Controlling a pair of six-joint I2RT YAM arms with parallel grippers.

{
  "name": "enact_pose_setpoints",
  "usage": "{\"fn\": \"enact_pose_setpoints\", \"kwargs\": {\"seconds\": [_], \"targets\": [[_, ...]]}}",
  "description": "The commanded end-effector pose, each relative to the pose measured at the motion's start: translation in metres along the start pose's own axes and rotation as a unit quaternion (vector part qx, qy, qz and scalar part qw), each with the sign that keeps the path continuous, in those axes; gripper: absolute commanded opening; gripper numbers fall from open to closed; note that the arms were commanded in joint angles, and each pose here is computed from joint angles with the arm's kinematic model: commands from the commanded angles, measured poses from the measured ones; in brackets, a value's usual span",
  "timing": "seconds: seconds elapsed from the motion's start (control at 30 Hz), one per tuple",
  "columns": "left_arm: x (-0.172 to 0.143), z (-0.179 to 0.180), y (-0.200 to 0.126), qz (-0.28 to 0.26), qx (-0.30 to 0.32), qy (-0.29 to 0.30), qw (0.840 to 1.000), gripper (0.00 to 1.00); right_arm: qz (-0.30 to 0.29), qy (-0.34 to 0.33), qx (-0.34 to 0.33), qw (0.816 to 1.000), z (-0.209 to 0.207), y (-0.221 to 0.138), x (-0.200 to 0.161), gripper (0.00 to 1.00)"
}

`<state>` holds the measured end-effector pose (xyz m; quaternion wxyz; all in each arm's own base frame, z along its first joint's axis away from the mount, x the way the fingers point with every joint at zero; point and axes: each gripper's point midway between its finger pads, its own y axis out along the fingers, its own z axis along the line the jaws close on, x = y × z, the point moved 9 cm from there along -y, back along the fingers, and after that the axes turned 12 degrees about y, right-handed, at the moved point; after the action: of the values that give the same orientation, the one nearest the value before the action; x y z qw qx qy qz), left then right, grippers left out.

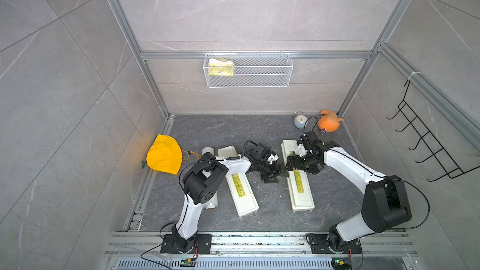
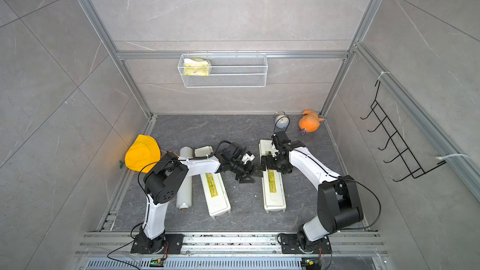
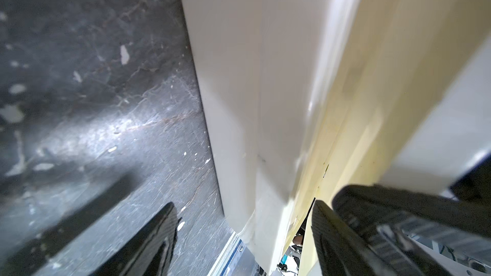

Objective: Put plastic wrap rolls into dispensers
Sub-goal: Open the lid of the plastic wrap cutting box.

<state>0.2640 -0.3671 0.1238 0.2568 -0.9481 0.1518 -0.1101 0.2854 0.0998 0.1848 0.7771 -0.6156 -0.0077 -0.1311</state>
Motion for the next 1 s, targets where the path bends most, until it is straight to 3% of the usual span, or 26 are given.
{"fn": "enact_pose_setpoints", "kwargs": {"seconds": [0.0,0.23,0.4,0.97], "targets": [[0.008,-0.012,0.002,-0.003,-0.017,0.031,0.999,0.81,-0.039,-0.02,-0.025,0.999,0.003,-0.022,0.009,1.0],[0.011,-0.021,0.016,0.002,-0.038,0.044,0.998,0.82,-0.011,-0.01,0.073,0.997,0.017,-0.005,0.006,1.0],[0.011,-0.02,0.026,0.007,-0.037,0.041,0.998,0.81,0.014,-0.012,0.099,0.995,0.016,0.013,0.001,1.0],[0.0,0.006,0.043,0.048,0.015,0.004,0.999,0.74,0.005,-0.038,-0.068,0.997,-0.006,0.02,0.006,1.0]]}}
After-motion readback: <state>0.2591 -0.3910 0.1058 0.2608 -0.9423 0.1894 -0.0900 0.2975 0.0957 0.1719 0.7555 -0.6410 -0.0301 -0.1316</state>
